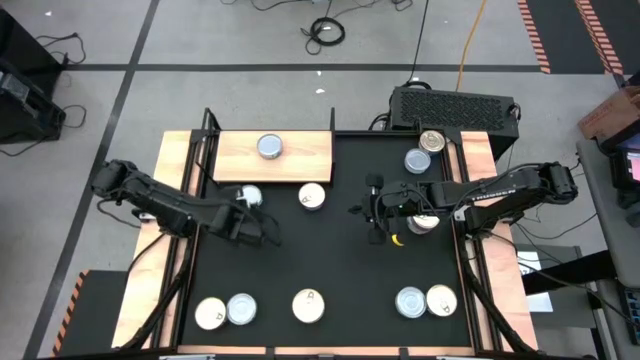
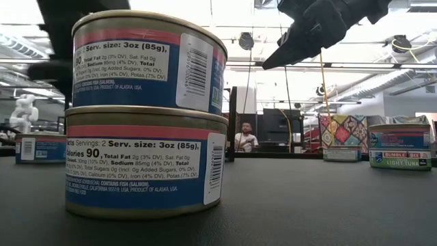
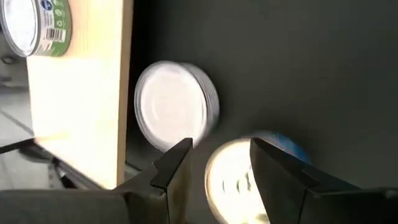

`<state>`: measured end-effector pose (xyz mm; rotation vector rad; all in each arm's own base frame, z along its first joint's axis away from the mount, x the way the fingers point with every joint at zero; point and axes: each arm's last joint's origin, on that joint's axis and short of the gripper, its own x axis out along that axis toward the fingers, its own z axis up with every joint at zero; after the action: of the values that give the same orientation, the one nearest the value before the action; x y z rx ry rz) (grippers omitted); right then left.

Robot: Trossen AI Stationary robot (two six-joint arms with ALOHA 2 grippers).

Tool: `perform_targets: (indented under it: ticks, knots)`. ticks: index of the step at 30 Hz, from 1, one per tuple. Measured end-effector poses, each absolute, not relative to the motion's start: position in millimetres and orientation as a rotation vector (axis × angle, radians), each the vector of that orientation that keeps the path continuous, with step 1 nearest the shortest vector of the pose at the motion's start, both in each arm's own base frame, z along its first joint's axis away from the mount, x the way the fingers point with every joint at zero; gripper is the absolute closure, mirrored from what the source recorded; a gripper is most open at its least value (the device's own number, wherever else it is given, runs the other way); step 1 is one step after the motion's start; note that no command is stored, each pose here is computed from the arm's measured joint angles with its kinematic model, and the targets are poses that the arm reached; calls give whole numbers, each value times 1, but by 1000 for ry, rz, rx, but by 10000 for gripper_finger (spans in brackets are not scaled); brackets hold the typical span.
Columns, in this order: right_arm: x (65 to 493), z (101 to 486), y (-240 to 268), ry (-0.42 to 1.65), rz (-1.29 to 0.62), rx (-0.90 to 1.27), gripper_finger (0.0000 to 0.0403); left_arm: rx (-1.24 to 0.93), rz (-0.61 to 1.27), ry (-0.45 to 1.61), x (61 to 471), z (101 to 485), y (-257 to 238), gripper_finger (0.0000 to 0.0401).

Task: Stack canned seafood by type on shelf
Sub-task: Put the green tuna can on the shelf

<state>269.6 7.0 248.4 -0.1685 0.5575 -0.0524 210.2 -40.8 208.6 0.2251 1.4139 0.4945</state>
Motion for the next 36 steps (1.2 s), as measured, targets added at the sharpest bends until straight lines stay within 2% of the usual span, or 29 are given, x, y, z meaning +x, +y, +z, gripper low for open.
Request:
perform_targets:
  ticks: [5, 11, 22, 25, 29, 36]
  knots:
    - [270, 248, 7, 558, -52, -168, 403, 156, 483, 1339, 227, 205, -15, 237]
    - [269, 247, 7, 576, -51, -169, 403, 92, 498, 1378, 223, 188, 11, 237]
    - [268, 246, 5, 593, -53, -182, 403, 59, 487, 1363, 213, 159, 12, 237]
    - [275, 246, 2, 521, -68, -172, 403, 62, 486, 1365, 212, 158, 11, 237]
    - [290, 229, 1, 394, -77, -181, 403, 74, 498, 1357, 211, 155, 12, 237]
    - [312, 202, -8, 360, -114, -155, 403, 85, 512, 1337, 207, 146, 12, 237]
